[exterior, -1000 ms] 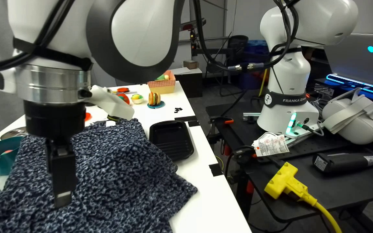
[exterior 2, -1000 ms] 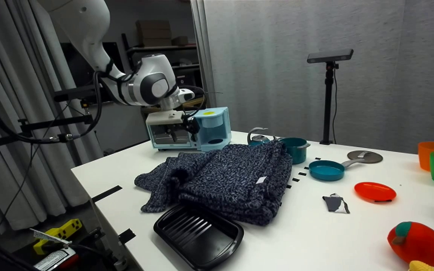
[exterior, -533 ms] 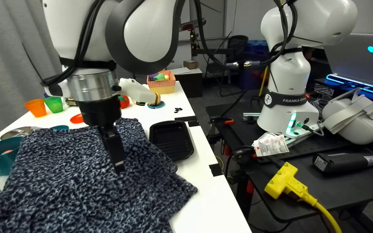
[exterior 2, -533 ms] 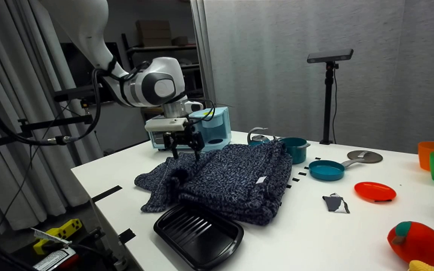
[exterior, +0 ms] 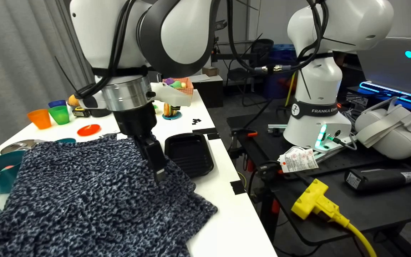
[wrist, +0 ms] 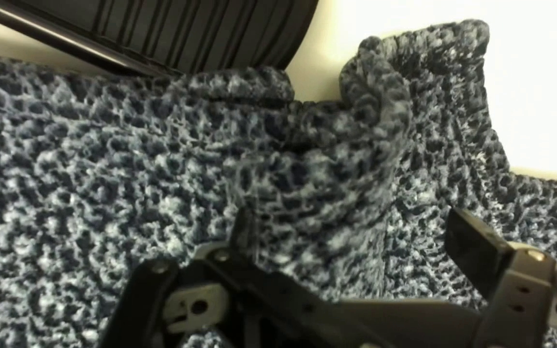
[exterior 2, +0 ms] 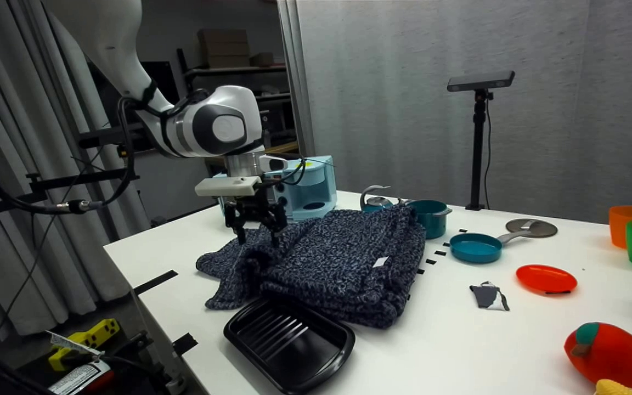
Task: Unfold the towel
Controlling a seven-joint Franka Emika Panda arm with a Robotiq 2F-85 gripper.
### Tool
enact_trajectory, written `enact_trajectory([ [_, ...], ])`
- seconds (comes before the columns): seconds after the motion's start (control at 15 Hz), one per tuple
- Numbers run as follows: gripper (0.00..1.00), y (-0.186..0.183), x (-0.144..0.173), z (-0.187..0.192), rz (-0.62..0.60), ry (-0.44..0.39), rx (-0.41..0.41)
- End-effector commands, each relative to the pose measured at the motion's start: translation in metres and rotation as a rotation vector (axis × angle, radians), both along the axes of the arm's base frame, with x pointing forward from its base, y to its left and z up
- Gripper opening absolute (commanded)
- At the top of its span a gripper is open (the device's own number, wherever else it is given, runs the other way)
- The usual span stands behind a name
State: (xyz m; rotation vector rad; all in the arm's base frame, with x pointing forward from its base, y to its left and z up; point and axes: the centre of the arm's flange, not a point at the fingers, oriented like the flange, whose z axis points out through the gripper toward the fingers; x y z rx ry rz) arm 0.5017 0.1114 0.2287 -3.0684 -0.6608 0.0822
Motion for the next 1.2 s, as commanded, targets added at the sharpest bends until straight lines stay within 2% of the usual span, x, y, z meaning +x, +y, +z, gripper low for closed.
enact_trajectory([
  [0.0,0.75,-0.013,-0.027,0.011,-0.009,0.013,-0.041],
  [0.07,0.74,-0.015,-0.030,0.010,-0.009,0.011,-0.045],
  [0.27,0.49,-0.014,-0.030,0.014,-0.030,0.010,-0.023],
  [0.67,0.05,-0.003,-0.022,0.029,-0.053,-0.015,0.014],
  [0.73,0.00,-0.001,-0.022,0.031,-0.056,-0.014,0.021],
  [0.93,0.00,0.014,-0.026,0.038,-0.084,0.002,0.070],
  [1.13,0.02,0.049,-0.026,0.052,-0.151,0.027,0.176],
])
